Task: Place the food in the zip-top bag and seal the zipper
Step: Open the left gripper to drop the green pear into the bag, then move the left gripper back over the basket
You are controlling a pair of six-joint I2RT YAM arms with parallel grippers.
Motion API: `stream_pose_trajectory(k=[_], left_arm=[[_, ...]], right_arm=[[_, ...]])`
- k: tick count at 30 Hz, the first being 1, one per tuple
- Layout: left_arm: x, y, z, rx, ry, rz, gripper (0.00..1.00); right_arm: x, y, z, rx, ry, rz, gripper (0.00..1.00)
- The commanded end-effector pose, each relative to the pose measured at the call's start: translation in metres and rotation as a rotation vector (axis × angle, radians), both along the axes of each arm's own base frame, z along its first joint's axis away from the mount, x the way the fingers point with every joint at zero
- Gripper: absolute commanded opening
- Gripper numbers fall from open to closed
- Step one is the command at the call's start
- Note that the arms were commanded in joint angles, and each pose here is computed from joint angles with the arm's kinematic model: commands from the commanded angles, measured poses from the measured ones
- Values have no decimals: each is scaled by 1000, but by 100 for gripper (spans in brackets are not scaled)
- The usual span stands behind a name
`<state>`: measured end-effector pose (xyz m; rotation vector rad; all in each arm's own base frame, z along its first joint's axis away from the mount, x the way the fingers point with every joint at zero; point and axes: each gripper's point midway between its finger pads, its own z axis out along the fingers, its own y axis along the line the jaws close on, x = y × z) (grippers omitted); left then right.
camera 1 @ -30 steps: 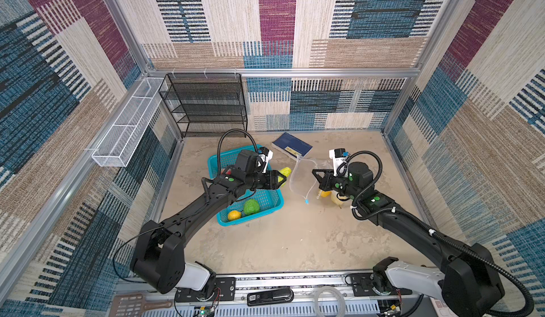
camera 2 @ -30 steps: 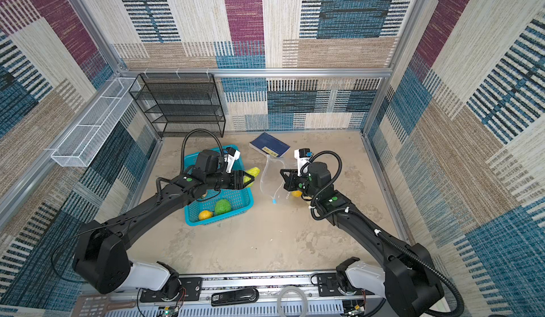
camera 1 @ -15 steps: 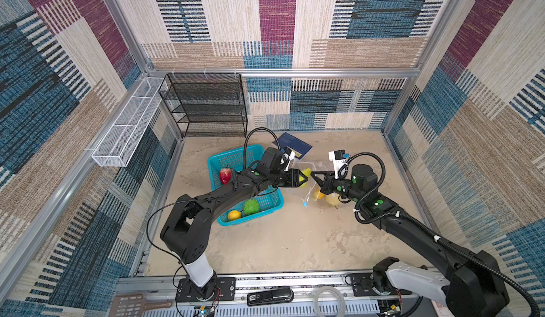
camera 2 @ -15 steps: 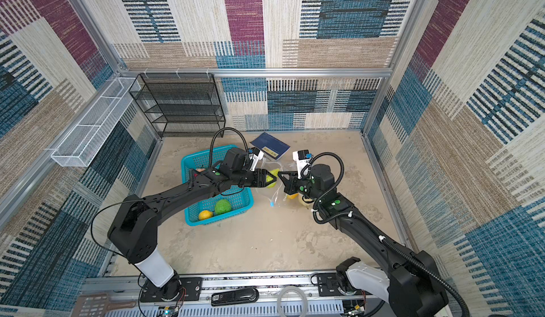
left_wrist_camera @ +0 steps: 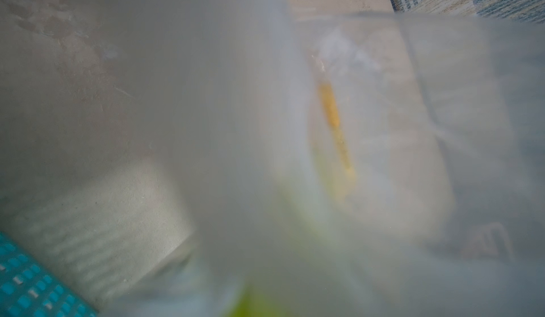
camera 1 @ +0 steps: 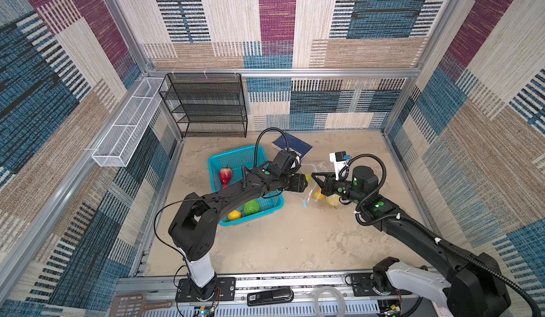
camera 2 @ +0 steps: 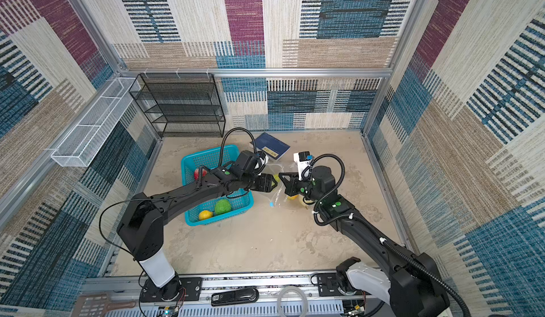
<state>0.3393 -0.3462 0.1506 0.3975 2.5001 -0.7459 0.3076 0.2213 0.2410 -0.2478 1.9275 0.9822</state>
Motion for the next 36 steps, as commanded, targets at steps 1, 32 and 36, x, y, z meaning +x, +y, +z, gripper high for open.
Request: stream_pose_trajectory(k=[1, 32, 36], left_arm=[[1, 3, 2, 32, -19, -2, 73], [-45, 174, 17, 118, -85, 370, 85], [-59, 193, -12, 153, -9, 423, 85]], right_arm=[[1, 1, 11, 21, -45, 0, 0], [14, -16, -2, -5, 4, -133, 0], [16, -14, 0, -5, 3, -126, 0]])
